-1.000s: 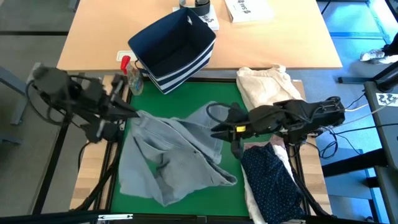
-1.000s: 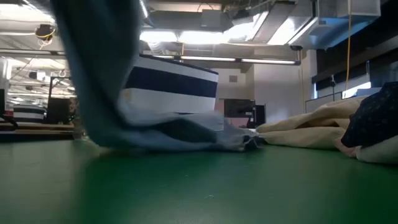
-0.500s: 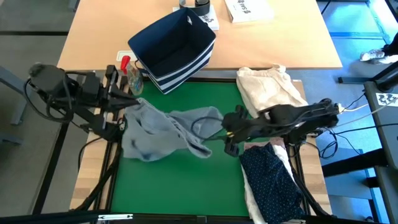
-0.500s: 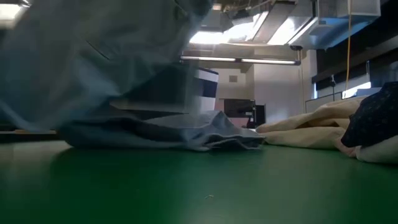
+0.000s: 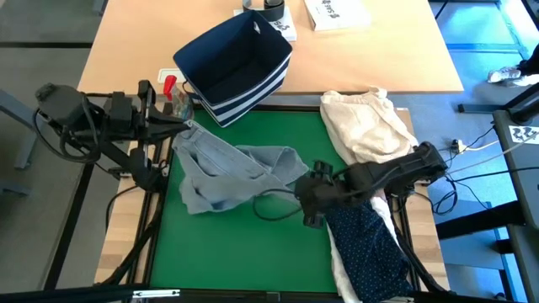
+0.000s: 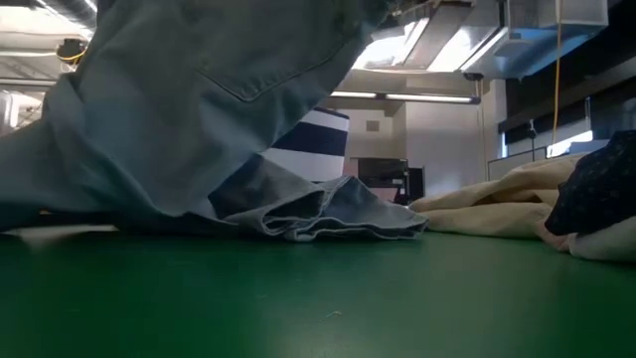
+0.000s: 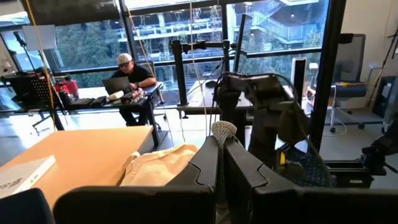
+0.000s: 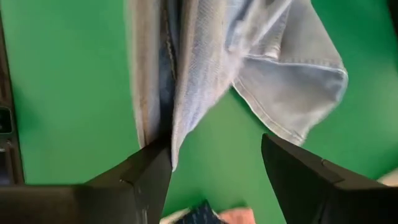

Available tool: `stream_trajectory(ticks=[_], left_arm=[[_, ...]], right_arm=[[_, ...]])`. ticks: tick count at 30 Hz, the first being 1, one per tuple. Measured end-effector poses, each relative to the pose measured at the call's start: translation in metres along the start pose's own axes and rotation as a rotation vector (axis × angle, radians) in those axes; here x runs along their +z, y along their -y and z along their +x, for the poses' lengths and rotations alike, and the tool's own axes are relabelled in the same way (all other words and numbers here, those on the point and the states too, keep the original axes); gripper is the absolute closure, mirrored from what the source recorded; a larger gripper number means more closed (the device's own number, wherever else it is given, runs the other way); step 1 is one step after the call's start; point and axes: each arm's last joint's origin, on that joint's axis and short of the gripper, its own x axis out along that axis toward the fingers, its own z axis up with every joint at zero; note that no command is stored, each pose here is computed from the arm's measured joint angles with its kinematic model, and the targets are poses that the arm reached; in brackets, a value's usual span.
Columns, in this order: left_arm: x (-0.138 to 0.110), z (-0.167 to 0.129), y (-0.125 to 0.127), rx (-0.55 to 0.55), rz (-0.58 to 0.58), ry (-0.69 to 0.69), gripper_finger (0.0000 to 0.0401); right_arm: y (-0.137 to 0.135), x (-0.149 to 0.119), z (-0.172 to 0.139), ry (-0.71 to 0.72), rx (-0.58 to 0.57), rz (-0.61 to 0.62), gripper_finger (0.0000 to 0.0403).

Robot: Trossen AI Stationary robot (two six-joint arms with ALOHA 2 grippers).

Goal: Fold laundry
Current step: Fold the blue jeans

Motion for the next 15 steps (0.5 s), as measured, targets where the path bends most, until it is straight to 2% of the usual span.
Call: stream_trajectory(ticks=[5,9,15], left_arm=[[0.000,0.000,0.000,0.000,0.000,0.000,0.0395],[0.000,0.000,0.000,-0.003,0.000,-0.001,0.0395],[-0.002,-0.001,0.000,-0.003,0.009,-0.014,0.0395]], right_arm=[[-0.013,-0.014,-0.011,0.044,-0.094,-0.024,0.0157],[-0.018,-0.020,-0.014,0.086,-0.180,0.049,0.0157],[-0.018,-0.036,-0.044,0.147,-0.105,0.189,0.0157]])
